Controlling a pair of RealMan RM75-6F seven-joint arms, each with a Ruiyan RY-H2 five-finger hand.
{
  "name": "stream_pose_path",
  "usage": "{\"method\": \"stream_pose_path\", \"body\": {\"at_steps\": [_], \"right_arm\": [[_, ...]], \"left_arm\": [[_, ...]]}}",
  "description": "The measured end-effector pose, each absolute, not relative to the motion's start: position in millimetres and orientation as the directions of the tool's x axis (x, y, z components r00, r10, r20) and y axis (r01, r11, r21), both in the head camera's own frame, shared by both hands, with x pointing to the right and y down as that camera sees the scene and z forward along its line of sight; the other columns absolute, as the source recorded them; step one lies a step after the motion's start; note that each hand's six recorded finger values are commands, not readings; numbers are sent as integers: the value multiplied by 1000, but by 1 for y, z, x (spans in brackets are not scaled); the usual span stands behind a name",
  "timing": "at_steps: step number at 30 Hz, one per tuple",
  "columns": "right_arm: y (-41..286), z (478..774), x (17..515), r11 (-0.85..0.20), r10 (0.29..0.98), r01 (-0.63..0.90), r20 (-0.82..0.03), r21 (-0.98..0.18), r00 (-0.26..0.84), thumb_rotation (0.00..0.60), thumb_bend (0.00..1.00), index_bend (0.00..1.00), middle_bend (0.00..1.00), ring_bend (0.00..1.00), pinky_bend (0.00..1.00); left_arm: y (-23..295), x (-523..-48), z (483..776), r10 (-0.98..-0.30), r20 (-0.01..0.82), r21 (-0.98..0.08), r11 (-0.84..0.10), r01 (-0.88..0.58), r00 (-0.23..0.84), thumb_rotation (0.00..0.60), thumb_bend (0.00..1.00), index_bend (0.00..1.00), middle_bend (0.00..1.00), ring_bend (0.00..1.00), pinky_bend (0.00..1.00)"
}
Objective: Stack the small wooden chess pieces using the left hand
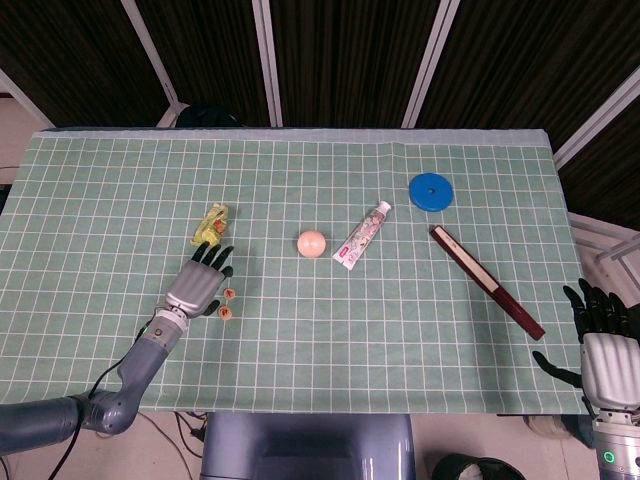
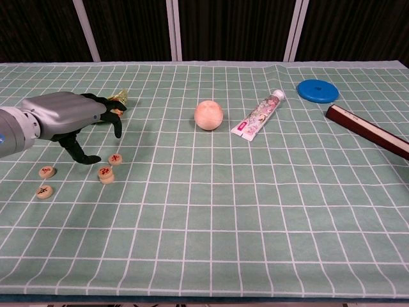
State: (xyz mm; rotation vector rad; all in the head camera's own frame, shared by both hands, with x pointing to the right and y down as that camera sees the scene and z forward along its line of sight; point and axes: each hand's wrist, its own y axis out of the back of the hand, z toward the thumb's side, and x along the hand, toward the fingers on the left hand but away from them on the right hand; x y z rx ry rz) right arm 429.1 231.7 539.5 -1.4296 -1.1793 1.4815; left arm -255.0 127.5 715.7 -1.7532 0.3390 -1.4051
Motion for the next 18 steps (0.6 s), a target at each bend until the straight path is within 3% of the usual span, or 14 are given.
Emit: {"method": "stream_pose_path", "body": {"at_steps": [18], "right_arm": [[231,540,430,-293,948,85,-301,-952,-104,600,233,119,13,0,0]], "left_arm": [[129,-242,729,-652,682,-732,-612,301,333,600,277,409,5,0,0]]}}
